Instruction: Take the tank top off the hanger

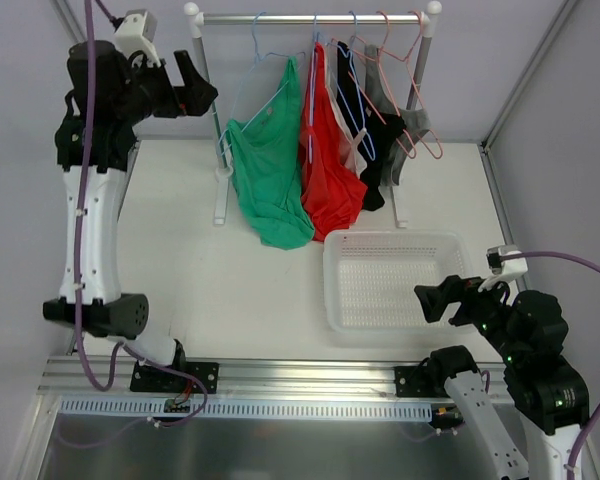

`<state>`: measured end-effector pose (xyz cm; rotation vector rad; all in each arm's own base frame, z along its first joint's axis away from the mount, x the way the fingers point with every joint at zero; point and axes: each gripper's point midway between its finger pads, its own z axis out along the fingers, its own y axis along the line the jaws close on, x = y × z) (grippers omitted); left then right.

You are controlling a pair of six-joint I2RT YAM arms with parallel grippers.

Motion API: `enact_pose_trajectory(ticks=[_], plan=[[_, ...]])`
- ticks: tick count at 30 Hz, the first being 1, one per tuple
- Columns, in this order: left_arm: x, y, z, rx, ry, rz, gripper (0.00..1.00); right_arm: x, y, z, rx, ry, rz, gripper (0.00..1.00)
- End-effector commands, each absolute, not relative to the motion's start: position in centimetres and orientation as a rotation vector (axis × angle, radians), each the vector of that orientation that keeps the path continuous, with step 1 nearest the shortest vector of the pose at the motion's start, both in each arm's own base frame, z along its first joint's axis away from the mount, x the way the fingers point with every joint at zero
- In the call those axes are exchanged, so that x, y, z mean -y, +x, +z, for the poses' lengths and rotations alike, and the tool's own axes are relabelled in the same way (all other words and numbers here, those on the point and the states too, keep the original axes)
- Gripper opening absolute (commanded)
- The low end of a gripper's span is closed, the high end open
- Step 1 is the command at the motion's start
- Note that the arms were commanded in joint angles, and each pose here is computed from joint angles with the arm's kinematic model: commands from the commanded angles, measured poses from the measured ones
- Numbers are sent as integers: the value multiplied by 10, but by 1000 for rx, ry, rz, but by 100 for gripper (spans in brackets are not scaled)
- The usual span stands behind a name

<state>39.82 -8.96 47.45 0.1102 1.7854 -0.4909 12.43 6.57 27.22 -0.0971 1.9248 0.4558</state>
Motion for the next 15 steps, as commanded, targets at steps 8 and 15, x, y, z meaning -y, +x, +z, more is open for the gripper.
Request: enact_pose_trajectory(ticks=[8,15], plan=[[138,481,454,-1721,451,-533,97,-76,106,278,-1903,-157,540,100],[149,510,426,-1746,459,-544,65,-75,102,274,-1914,-168,536,99]])
